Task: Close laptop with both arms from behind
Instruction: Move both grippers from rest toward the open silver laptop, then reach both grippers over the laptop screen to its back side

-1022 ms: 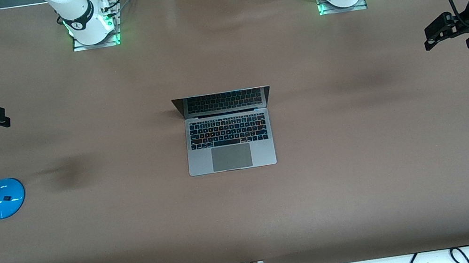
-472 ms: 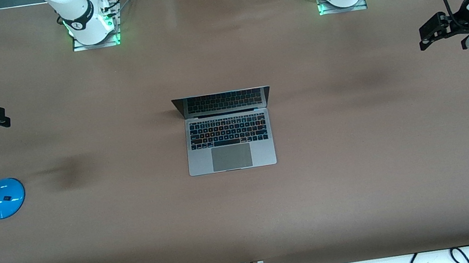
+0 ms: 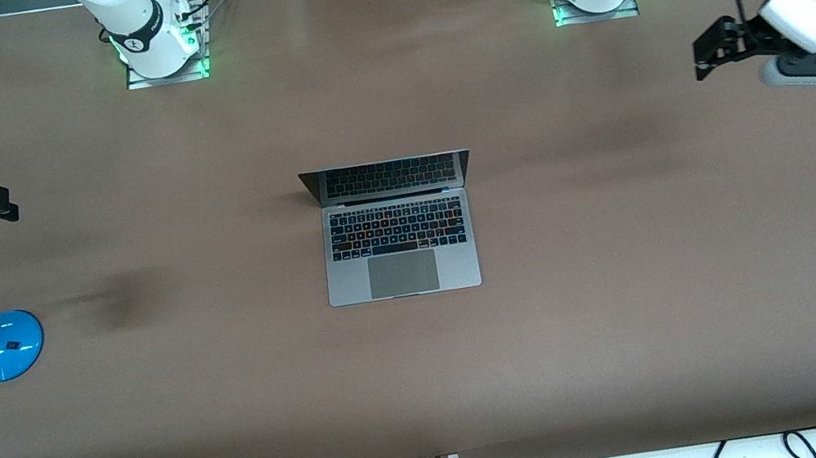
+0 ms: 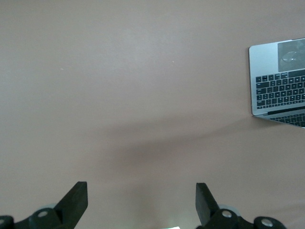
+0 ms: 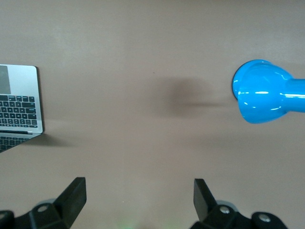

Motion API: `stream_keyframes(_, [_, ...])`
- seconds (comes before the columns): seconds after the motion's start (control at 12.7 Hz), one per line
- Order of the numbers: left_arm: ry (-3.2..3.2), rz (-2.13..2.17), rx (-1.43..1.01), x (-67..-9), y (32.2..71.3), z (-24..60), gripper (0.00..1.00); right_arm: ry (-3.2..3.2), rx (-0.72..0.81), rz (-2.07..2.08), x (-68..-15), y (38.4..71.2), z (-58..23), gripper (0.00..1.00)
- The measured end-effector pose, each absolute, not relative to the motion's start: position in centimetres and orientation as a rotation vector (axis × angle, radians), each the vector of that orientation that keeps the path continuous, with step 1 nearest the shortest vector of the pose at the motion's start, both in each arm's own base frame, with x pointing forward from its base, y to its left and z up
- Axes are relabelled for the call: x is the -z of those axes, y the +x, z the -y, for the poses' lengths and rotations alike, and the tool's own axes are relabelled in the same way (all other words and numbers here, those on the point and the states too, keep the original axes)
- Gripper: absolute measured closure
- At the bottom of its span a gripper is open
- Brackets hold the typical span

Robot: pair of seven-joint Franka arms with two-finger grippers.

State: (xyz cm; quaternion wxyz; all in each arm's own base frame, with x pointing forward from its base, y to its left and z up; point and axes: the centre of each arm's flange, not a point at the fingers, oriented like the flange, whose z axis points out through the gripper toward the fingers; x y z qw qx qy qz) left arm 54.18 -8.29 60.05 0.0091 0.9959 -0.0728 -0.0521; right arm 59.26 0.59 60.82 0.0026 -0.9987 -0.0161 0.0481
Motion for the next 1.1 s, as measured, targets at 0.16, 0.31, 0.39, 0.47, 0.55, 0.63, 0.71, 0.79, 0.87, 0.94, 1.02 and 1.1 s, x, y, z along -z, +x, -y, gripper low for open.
stream_keyframes(0.16, [3.118, 0.217, 0.176, -59.9, 53.3, 11.5, 0.0, -3.1, -0.156, 0.089, -60.6, 59.3, -2.3, 0.0])
stream_keyframes(0.31, [3.128, 0.201, 0.186, -59.7, 52.2, 14.8, 0.0, -3.093, -0.174, 0.167, -60.0, 59.3, -5.4, 0.0])
stream_keyframes(0.39, [3.134, 0.191, 0.187, -59.8, 51.7, 16.3, 0.0, -3.092, -0.187, 0.206, -59.6, 59.3, -7.2, 0.0])
stream_keyframes(0.47, [3.14, 0.174, 0.187, -59.8, 51.0, 17.8, 0.0, -3.088, -0.202, 0.229, -59.1, 59.2, -9.3, 0.0])
stream_keyframes(0.55, [3.146, 0.158, 0.186, -59.9, 50.3, 19.2, 0.0, -3.072, -0.219, 0.228, -58.6, 59.1, -11.4, 0.0])
stream_keyframes(0.63, [3.15, 0.145, 0.189, -59.9, 49.5, 20.4, 0.0, -3.048, -0.241, 0.197, -58.1, 58.8, -13.6, 0.0])
stream_keyframes(0.71, [3.143, 0.131, 0.202, -59.8, 48.7, 21.6, 0.0, -3.02, -0.271, 0.14, -57.5, 58.5, -16.0, 0.0])
stream_keyframes(0.79, [3.135, 0.109, 0.217, -59.6, 48.1, 22.5, 0.02, -2.995, -0.308, 0.085, -56.8, 58.1, -18.3, 0.0])
stream_keyframes(0.87, [3.134, 0.087, 0.225, -59.4, 47.6, 23.3, 0.02, -2.981, -0.34, 0.044, -56.2, 57.7, -20.4, 0.0])
stream_keyframes(0.94, [3.136, 0.064, 0.227, -59.1, 47.1, 24.3, 0.03, -2.977, -0.366, 0.023, -55.6, 57.4, -22.2, 0.0])
stream_keyframes(1.02, [3.139, 0.035, 0.223, -58.7, 46.6, 25.5, 0.04, -2.975, -0.387, 0.017, -55.0, 57.0, -23.7, 0.02])
stream_keyframes(1.1, [3.133, 0.003, 0.224, -58.2, 45.9, 26.9, 0.04, -2.973, -0.405, 0.027, -54.3, 56.8, -25.0, 0.05])
